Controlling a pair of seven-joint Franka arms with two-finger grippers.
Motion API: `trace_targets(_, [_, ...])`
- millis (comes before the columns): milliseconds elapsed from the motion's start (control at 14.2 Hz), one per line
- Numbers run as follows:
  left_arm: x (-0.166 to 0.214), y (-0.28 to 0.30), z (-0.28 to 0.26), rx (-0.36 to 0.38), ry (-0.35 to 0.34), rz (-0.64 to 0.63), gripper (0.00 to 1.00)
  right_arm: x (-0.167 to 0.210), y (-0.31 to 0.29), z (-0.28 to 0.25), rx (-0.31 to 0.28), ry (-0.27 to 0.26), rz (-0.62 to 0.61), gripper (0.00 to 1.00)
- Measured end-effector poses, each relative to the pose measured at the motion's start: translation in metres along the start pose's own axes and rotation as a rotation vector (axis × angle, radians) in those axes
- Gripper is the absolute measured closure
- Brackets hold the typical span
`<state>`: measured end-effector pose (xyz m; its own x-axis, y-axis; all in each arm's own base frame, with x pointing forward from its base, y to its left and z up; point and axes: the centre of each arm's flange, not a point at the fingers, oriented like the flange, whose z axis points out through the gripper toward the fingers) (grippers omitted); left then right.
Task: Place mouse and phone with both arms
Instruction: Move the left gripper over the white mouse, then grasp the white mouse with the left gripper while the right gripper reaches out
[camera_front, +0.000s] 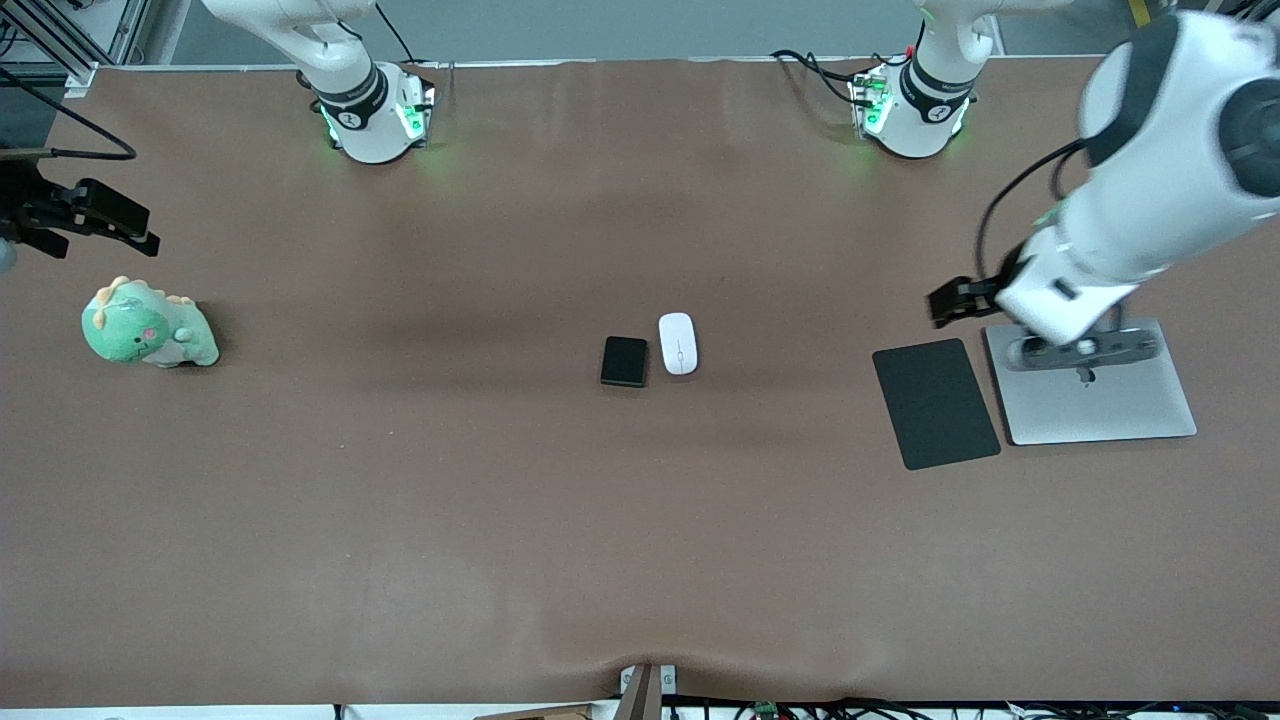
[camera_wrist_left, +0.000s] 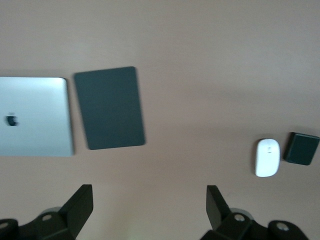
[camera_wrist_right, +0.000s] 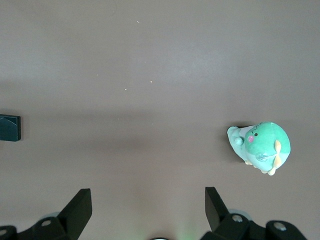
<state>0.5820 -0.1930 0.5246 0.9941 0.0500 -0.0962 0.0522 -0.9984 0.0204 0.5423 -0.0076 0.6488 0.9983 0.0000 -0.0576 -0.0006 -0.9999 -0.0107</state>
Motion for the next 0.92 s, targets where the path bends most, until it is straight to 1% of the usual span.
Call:
trace_targets(141, [-0.001, 0.051, 0.032, -0.009, -0.001, -0.012, 0.00, 0.003, 0.002, 0.005, -0.002, -0.010, 0.004, 0.00])
trace_targets(353, [-0.004, 0.126, 0.091, -0.047, 0.020, -0.053, 0.00, 0.008, 0.011, 0.013, -0.003, -0.024, 0.021, 0.00])
trace_targets(495, [-0.009, 0.169, 0.136, -0.068, 0.018, -0.080, 0.00, 0.010, 0.014, 0.017, -0.003, -0.029, 0.027, 0.00])
trace_targets(707, [-0.021, 0.207, 0.200, -0.053, -0.033, -0.069, 0.00, 0.011, 0.011, 0.016, -0.003, -0.028, 0.021, 0.00])
trace_targets(918, [-0.028, 0.223, 0.248, -0.036, -0.068, -0.081, 0.00, 0.011, 0.005, 0.013, 0.001, -0.022, 0.010, 0.00])
